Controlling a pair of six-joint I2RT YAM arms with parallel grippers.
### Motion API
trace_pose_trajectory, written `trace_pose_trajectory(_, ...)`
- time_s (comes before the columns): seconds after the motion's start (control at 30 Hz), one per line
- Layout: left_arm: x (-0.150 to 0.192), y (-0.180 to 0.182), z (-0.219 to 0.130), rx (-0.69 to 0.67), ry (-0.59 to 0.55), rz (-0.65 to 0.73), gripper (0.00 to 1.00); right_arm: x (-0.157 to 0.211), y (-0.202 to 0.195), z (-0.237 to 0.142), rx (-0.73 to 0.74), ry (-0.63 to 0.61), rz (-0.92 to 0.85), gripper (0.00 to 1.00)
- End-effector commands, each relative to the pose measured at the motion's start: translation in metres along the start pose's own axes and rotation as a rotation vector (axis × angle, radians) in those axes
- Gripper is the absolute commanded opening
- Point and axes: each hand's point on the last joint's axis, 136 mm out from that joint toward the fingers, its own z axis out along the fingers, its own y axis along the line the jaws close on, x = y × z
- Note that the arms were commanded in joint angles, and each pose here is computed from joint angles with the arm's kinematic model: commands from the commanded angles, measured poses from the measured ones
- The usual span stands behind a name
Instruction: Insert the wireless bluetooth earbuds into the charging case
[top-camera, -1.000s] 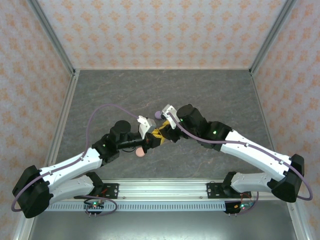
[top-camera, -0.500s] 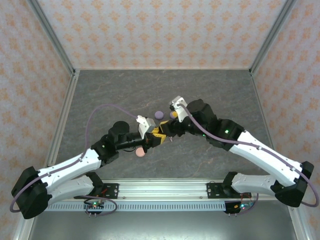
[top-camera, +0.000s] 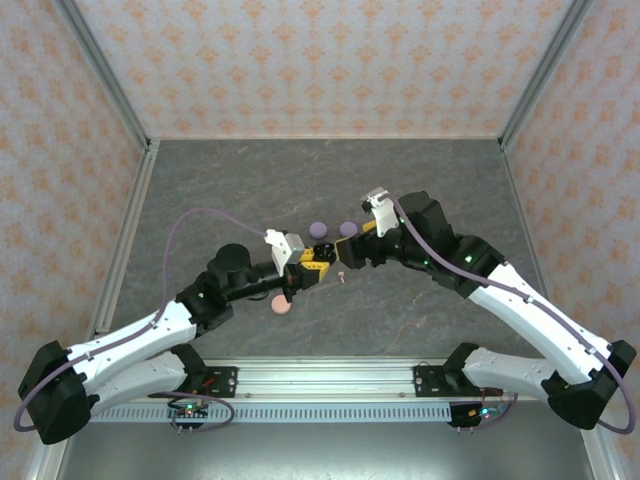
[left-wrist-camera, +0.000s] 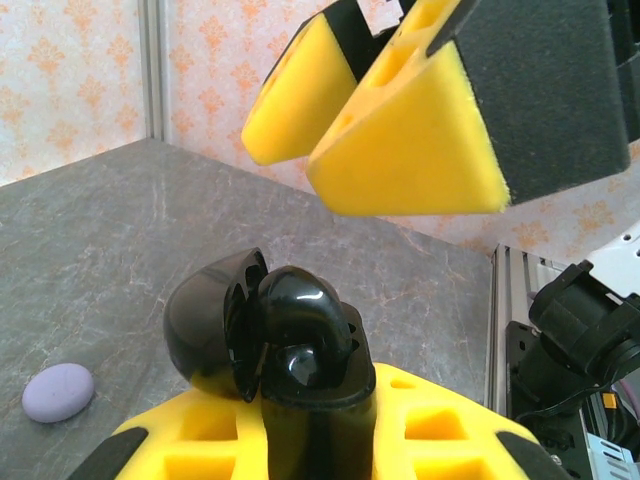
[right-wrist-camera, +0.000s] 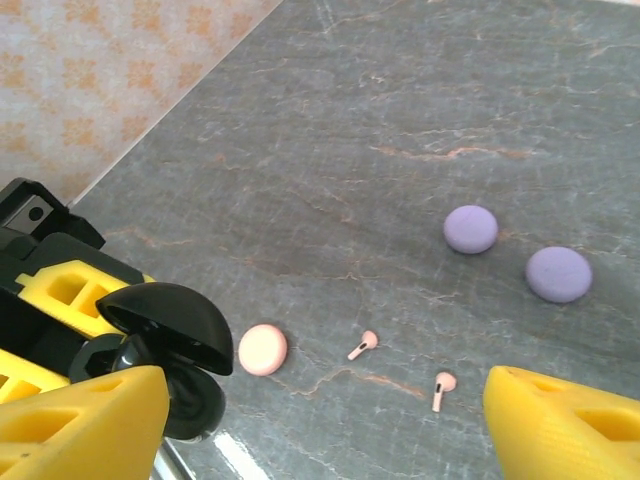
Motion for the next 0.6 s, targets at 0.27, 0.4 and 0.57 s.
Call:
trace_pose_trajectory(0.27, -0.020, -0.006, 0.000, 0.016, -0.053, 0.046, 0.00, 0.000, 0.012, 0.015, -0.085, 0.016, 0.020, 0.83)
trace_pose_trajectory(0.4, -0.019, -0.007, 0.001, 0.023, -0.050, 0.045, 0.00, -0.002, 0.015, 0.020, -0.101, 0.017, 0.024, 0.83)
trace_pose_trajectory(0.57, -0.019, -0.007, 0.002, 0.026, -0.047, 0.044, 0.00, -0.002, 0.016, 0.027, -0.114, 0.026, 0.025, 0.84)
